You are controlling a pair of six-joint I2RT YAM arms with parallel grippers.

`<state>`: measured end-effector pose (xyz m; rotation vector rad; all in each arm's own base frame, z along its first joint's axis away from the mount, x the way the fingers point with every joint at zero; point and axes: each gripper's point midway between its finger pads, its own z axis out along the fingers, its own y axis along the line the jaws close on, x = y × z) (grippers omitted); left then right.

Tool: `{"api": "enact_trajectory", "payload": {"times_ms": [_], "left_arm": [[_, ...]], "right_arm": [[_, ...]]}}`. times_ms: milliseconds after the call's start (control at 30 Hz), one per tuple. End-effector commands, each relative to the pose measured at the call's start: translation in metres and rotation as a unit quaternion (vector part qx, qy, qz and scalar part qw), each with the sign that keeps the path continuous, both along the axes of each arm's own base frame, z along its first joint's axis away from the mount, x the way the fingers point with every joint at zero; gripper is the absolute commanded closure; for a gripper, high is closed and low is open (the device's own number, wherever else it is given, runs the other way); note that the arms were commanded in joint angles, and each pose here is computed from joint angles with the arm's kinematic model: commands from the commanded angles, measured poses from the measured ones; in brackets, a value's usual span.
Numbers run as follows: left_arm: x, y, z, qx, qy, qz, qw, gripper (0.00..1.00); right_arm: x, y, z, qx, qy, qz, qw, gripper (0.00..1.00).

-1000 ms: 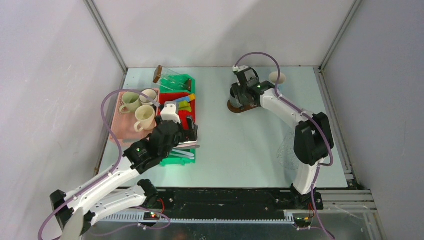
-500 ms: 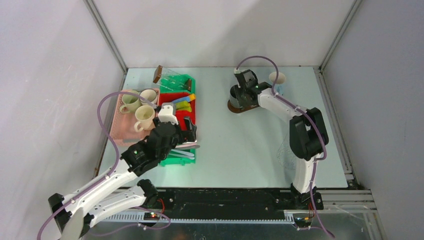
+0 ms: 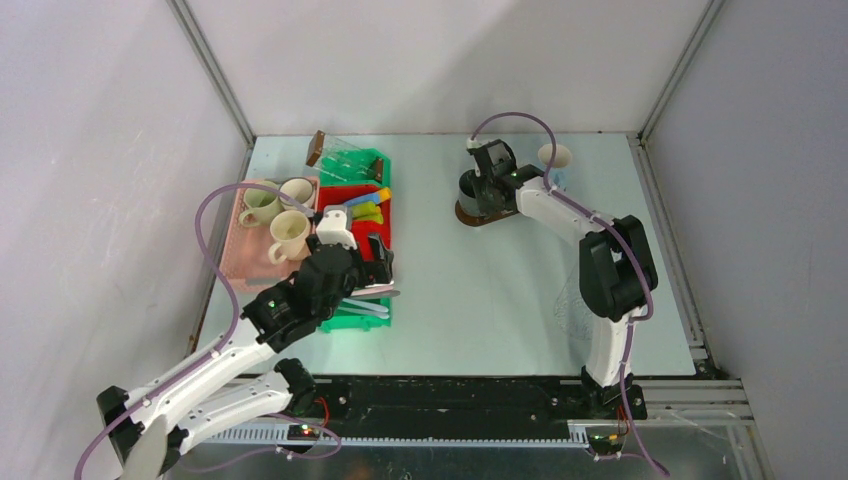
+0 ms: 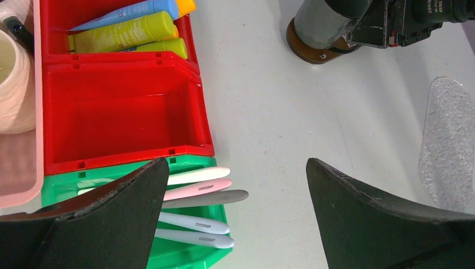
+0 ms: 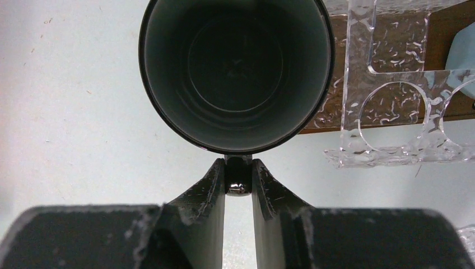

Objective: Prepare toiletry sets of a toothbrush and toothpaste on the tray
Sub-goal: Adjust the cup on the tray.

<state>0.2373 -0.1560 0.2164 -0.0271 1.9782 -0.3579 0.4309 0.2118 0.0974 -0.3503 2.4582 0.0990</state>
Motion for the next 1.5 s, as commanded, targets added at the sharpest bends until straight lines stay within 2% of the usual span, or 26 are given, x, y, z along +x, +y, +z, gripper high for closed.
{"api": "enact_trajectory", "payload": {"times_ms": [0,467,967,1100,1267,1367,1467], "left_arm": [[0.005,-0.001,0.009,-0.018,-0.012,0.012,1.0,0.0],[0.006,-0.003,0.008,-0.016,-0.01,0.009,1.0,0.0],[0.006,-0.002,0.008,-0.018,-0.01,0.011,1.0,0.0],[0.006,-0.003,0.007,-0.017,-0.009,0.01,1.0,0.0],[0.007,-0.001,0.008,-0.018,-0.01,0.014,1.0,0.0],[0.008,0.0,0.01,-0.021,-0.012,0.02,0.999,0.0],[0.01,0.001,0.014,-0.029,-0.017,0.031,0.999,0.0]], "right_arm": [[-0.004,0.0,0.003,0.002,-0.003,0.02,1.0,0.9],[-0.017,-0.007,0.001,-0.006,0.019,0.04,0.999,0.93],[-0.017,-0.015,0.011,-0.009,0.017,0.039,0.999,0.91],[-0.015,-0.014,0.008,-0.011,0.017,0.038,0.999,0.84],[-0.013,-0.013,0.008,-0.011,0.02,0.034,0.999,0.69],[-0.01,-0.011,0.016,-0.006,0.014,0.034,0.999,0.61],[-0.009,-0.01,0.03,0.003,-0.001,0.037,0.999,0.56]]}}
